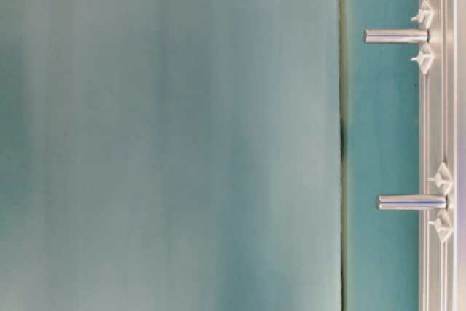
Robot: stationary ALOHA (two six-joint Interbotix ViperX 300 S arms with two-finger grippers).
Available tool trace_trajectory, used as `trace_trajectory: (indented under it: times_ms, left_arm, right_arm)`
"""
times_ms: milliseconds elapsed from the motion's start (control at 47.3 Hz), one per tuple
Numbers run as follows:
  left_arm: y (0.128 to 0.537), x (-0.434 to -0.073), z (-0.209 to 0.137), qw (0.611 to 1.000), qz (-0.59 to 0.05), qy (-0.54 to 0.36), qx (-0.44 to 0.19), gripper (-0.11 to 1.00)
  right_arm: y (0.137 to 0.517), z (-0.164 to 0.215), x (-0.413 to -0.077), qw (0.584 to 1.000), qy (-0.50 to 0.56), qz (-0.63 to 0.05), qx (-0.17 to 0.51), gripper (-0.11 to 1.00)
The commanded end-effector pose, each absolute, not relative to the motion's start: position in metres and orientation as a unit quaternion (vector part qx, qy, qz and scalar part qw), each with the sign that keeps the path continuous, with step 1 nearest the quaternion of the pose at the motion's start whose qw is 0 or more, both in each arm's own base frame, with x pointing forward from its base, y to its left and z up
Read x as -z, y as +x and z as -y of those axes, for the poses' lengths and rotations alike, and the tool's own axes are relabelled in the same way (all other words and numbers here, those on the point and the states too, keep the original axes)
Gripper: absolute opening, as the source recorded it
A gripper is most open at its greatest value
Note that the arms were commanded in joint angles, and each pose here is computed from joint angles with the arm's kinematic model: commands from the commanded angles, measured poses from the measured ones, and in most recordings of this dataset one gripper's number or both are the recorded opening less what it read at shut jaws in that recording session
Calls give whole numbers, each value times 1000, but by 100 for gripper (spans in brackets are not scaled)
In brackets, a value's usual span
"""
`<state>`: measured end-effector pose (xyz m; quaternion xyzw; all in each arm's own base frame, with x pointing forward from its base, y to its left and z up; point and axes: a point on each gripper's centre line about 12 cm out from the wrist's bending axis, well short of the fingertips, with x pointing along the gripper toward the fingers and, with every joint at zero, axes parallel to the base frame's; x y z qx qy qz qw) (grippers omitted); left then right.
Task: Find the location of the shaft and insert the large gear.
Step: 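Move the left gripper toward the blue gear in front of the rail, then lower the open left gripper over the blue gear's hub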
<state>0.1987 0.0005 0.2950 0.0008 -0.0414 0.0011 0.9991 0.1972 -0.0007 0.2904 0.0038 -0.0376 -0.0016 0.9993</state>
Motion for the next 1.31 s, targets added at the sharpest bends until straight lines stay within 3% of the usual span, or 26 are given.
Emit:
trace_trajectory:
  times_ms: [0,127,211,507,613,1014,1289]
  left_arm:
    - [206,-297,2,999,38,-3,7,11]
    - [217,-294,5,1000,16,-14,12,0]
    - [227,-291,7,1000,-3,-17,17,-1]
    - [264,-271,19,991,-128,-15,34,-1]
    - [274,-268,20,988,-147,-15,34,-1]
    - [314,-238,35,975,-215,-40,44,-1]
    - [346,-216,42,960,-273,-35,43,-1]
  right_arm:
    - [200,1,-296,999,5,42,2,16]
    - [201,0,-293,999,27,21,0,4]
    - [202,0,-287,999,34,-10,1,2]
    - [210,1,-261,989,63,-137,10,2]
    - [216,1,-248,982,69,-174,15,2]
    - [245,3,-207,959,69,-274,25,2]
    - [250,4,-194,951,69,-299,28,2]
